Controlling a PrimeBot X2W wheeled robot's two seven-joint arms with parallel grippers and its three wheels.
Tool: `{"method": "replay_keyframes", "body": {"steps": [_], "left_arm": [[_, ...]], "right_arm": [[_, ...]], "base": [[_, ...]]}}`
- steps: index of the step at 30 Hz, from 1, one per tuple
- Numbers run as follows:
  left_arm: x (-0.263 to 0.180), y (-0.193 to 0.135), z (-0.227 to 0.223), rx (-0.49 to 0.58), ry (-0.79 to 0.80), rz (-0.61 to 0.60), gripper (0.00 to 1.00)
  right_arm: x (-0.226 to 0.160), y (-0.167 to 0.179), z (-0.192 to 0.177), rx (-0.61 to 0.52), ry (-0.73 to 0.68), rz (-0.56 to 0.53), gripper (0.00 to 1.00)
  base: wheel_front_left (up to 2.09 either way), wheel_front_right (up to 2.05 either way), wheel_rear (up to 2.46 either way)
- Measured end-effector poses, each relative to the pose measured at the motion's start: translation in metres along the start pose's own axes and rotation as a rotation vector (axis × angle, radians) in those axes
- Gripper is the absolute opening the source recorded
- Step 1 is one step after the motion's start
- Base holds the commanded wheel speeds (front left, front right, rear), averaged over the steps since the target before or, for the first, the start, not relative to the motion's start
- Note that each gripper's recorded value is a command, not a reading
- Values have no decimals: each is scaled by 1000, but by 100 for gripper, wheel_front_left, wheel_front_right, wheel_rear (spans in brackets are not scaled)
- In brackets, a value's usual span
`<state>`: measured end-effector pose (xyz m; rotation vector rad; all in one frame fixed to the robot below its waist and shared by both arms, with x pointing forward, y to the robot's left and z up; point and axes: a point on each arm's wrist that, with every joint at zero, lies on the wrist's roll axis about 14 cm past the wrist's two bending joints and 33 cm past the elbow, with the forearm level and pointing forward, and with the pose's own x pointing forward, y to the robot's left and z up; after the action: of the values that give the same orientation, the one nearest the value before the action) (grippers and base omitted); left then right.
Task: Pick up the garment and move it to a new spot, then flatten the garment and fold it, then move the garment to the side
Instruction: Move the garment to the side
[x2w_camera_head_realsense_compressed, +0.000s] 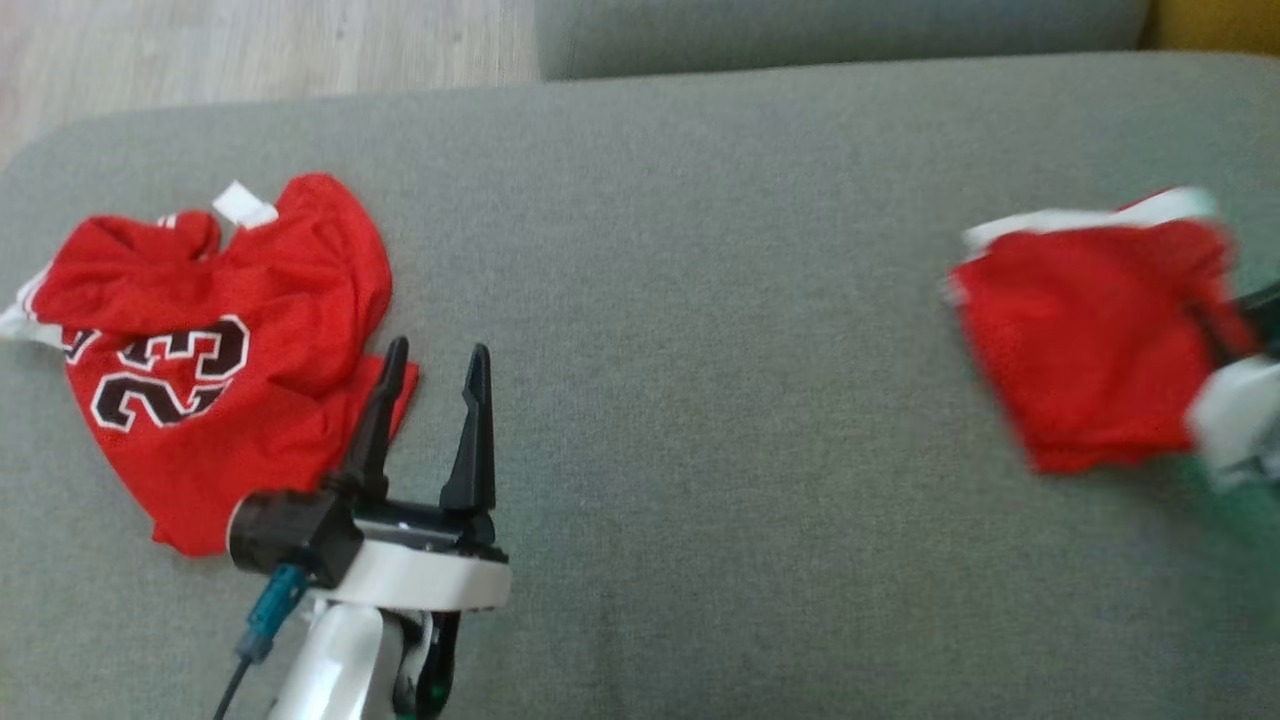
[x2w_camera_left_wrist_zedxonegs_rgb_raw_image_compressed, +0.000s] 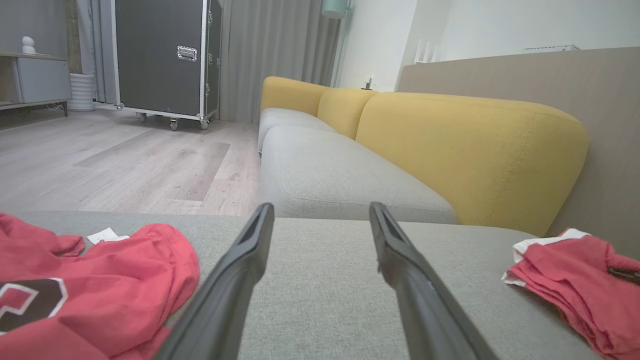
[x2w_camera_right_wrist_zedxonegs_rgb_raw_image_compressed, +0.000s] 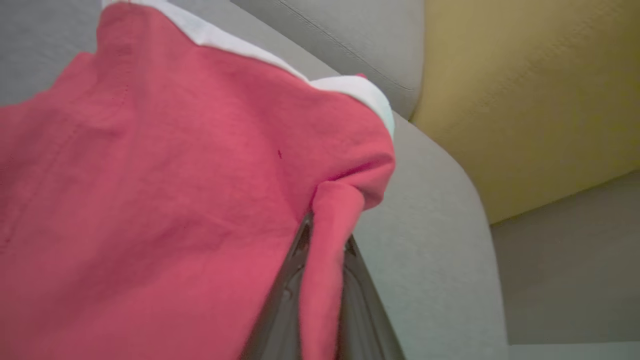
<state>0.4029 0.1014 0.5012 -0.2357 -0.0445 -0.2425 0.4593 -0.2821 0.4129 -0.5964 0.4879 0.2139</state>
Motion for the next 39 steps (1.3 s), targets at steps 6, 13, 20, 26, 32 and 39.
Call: {"method": "replay_keyframes", "body": {"steps": [6,13,20,26,32,39], "left_arm": [[15,16,-3,17,-1,27,100],[27,25,-9,22,9,31,100],[27,26,-11,22,15,35,100],[25,23,-6,26,4,29,100],[22,17,7,41,-27,10,100],[3,13,29,39,-81,19,100]], "right_arm": [[7,-63,-20,-18,88,-107,0],[13,-102,-35,-13,155,-183,0],[15,-111,-34,8,160,-214,0],[7,-119,-31,23,152,-241,100],[-5,-125,-13,43,85,-272,100],[-8,-85,60,170,-152,-228,100]], "base": [[0,0,0],[0,0,0],[0,0,0],[0,0,0],[0,0,0],[0,0,0]]}}
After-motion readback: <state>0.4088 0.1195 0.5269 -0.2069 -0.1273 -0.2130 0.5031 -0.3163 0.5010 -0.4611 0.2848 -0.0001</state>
